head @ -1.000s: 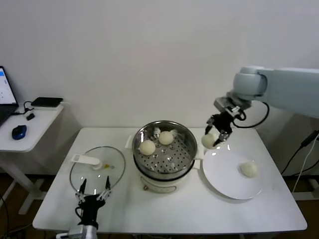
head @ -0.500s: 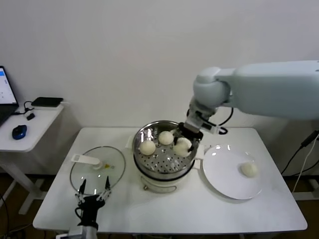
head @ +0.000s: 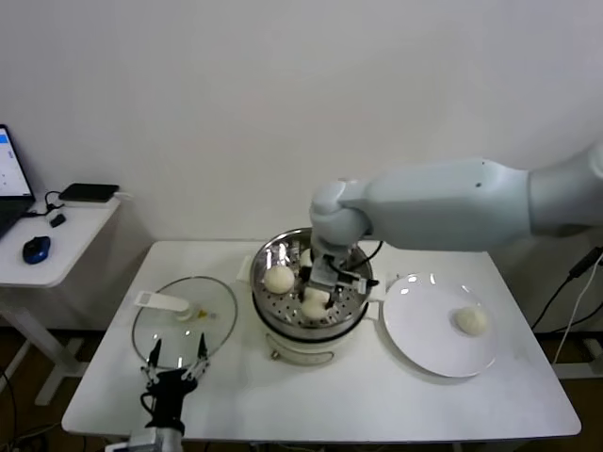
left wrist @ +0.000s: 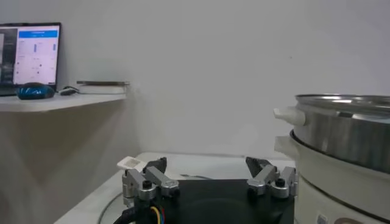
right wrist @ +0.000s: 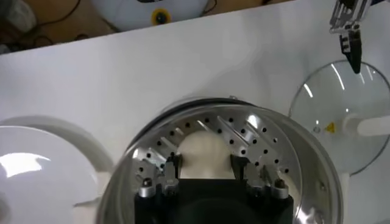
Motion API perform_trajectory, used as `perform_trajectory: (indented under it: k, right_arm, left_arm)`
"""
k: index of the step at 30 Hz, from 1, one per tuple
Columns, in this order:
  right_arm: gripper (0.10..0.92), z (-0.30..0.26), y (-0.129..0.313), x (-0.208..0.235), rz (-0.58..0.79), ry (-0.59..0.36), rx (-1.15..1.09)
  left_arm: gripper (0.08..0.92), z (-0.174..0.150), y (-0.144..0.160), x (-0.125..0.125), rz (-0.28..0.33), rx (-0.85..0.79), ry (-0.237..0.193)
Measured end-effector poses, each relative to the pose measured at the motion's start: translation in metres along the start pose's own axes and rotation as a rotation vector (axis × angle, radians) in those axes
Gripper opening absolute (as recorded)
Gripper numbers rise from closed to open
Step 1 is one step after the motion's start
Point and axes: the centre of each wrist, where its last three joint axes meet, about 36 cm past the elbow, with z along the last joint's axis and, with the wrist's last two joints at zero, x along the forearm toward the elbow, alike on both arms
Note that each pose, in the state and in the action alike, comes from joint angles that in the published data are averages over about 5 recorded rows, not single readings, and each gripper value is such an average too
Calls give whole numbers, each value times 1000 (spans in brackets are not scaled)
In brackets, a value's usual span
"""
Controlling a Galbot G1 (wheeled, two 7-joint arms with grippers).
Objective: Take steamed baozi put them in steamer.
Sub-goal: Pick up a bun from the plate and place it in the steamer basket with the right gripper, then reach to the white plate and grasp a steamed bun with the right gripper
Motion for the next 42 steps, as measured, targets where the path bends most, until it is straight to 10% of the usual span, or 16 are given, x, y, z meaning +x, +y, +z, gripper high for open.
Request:
perform_trajectory:
  k: [11, 24, 42]
  right_arm:
    - [592, 7, -25, -35, 8, -10, 10]
    - [821, 36, -10, 0, -69, -40, -103]
    - [823, 146, 189, 84, -130, 77, -798]
  left_arm:
    - [823, 1, 2, -1, -5, -3, 0]
    - [823, -3, 3, 0, -4, -5, -5]
    - [823, -6, -3, 3, 14, 0, -9]
